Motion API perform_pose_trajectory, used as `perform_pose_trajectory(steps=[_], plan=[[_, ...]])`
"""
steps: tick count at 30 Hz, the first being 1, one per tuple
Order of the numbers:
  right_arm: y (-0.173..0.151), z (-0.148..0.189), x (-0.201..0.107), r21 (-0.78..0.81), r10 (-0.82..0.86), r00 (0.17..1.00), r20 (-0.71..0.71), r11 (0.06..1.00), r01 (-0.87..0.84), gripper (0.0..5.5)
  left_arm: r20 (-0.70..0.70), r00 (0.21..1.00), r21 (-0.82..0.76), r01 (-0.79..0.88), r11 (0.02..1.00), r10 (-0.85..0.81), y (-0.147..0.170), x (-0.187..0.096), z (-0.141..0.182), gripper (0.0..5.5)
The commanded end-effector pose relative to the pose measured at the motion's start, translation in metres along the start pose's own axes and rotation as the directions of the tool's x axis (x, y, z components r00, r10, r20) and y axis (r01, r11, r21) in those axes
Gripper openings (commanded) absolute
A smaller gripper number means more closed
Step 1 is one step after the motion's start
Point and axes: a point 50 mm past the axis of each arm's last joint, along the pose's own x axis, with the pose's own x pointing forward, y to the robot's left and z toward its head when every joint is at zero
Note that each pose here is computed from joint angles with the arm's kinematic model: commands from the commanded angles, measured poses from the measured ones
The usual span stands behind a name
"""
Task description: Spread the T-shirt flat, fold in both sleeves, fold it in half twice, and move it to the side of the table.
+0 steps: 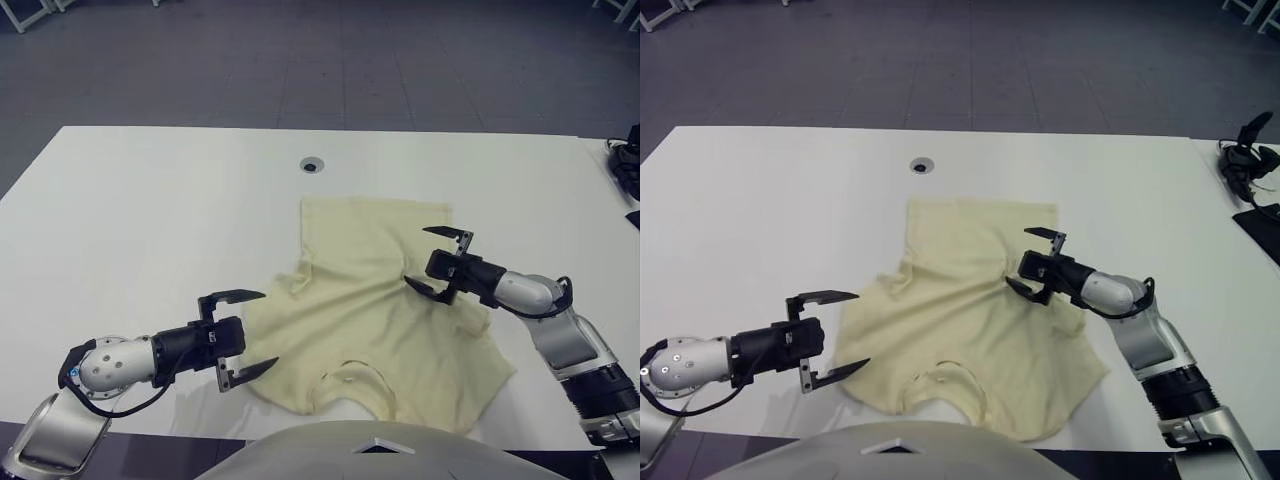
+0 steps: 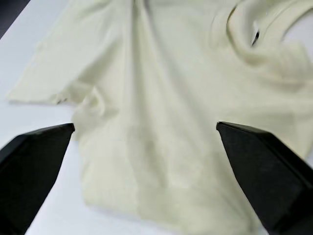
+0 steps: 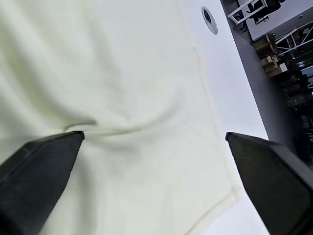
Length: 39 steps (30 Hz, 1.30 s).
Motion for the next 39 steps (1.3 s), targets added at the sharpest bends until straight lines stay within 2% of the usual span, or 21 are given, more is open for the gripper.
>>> perform_pose_trajectory(steps=[1,7,11,16,20,26,33,36,39], plan=[[-0.010,0.019,-0.003,0.068,-0.030,0.994,0.108,0.997,0.023,5.38,-0.047,0.998,0.049,-0.031,0.998,0.034,0.015,-0.002,-0.001,5.40],[-0.017,0.033,-0.012,0.127,-0.034,0.982,0.184,0.992,0.010,5.38,-0.023,0.998,0.069,-0.053,0.996,0.055,0.026,0.008,0.002,5.40],[-0.003,0.038,-0.012,0.142,0.016,0.978,0.207,0.989,-0.046,5.38,0.024,0.999,0.093,-0.046,0.995,0.044,0.031,0.023,0.008,5.40],[0.009,0.044,-0.017,0.139,0.031,0.974,0.223,0.988,-0.063,5.38,0.019,0.986,0.105,-0.169,0.980,0.168,0.061,0.045,0.005,5.40],[0.027,0.051,-0.028,0.137,0.096,0.967,0.237,0.982,-0.131,5.38,0.004,0.969,0.064,-0.248,0.967,0.248,0.070,0.058,-0.003,5.40],[0.046,0.040,-0.045,0.084,0.204,0.968,0.149,0.972,-0.218,5.38,-0.025,0.975,0.013,-0.219,0.976,0.219,0.059,0.048,-0.010,5.40],[0.053,0.043,-0.065,0.070,0.255,0.961,0.108,0.962,-0.264,5.38,-0.147,0.975,0.083,-0.153,0.985,0.164,0.045,0.033,-0.027,5.40],[0.055,0.040,-0.071,0.070,0.269,0.959,0.088,0.959,-0.276,5.38,-0.161,0.972,0.092,-0.157,0.983,0.170,0.044,0.021,-0.026,5.40],[0.047,0.041,-0.073,0.113,0.215,0.972,0.099,0.968,-0.225,5.38,-0.207,0.965,0.103,-0.144,0.984,0.163,0.041,0.014,-0.031,5.40]])
